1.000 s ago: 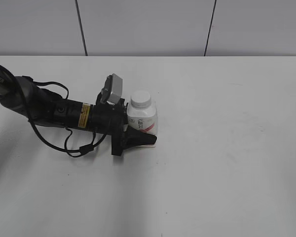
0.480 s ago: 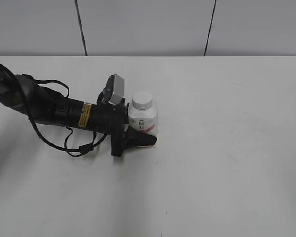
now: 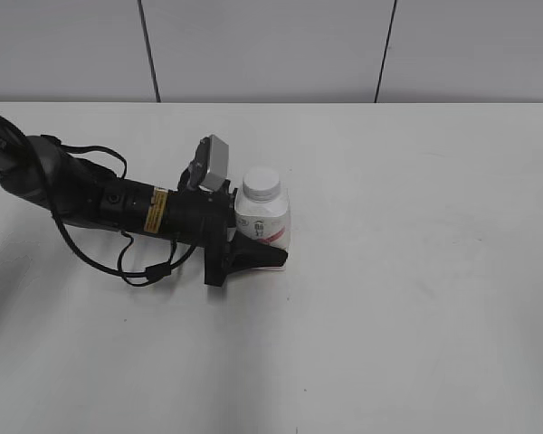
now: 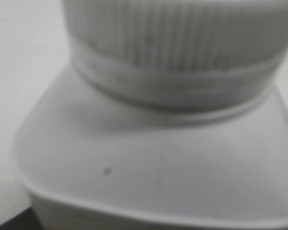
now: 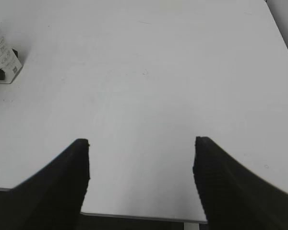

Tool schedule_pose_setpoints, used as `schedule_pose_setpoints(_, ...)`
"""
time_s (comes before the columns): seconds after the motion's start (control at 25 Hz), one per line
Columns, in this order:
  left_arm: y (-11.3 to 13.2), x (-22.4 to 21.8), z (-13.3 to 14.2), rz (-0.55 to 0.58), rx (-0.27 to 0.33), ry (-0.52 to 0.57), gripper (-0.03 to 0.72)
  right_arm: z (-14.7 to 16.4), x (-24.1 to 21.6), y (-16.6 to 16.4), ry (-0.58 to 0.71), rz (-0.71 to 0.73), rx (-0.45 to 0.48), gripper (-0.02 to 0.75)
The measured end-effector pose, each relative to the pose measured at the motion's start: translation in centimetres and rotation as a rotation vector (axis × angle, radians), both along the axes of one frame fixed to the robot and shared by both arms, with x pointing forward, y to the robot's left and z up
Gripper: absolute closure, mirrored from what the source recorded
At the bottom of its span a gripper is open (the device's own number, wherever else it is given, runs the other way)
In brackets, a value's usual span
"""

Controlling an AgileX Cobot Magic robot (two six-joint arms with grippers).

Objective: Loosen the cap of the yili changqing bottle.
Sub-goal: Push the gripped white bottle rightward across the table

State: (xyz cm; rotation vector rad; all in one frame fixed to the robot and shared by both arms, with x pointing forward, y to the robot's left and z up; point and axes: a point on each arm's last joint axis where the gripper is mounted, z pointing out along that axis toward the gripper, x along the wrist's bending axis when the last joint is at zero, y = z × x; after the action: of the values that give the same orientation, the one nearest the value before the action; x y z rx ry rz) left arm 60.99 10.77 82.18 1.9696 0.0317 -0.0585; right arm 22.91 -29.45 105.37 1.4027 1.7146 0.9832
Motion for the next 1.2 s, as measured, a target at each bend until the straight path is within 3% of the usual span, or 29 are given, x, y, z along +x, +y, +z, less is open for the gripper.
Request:
schedule_pose_setpoints(0.16, 0.0, 0.0, 0.0, 0.0, 0.0, 0.0, 0.27, 0.2, 0.1, 0.0, 0.001, -0.012, 0.033, 0.204)
schedule_pose_setpoints(0.4, 0.0, 0.0, 0.0, 0.001, 0.001, 0.001, 0.27, 0.7, 3.0, 1.0, 0.126, 0.019, 0.13, 0.204)
schedule_pose_setpoints(0.6, 0.0, 0.0, 0.0, 0.0, 0.001, 0.002, 0.27, 1.6, 5.2, 1.7, 0.095, 0.033, 0.234, 0.204)
schedule_pose_setpoints(0.88, 0.0, 0.0, 0.0, 0.0, 0.002, 0.002, 0.27, 2.2, 8.5, 1.9, 0.25, 0.01, 0.216, 0.206)
schedule_pose_setpoints(1.2, 0.0, 0.0, 0.0, -0.003, 0.003, -0.001, 0.27, 5.5, 13.7, 2.6, 0.46, -0.013, 0.239, 0.292)
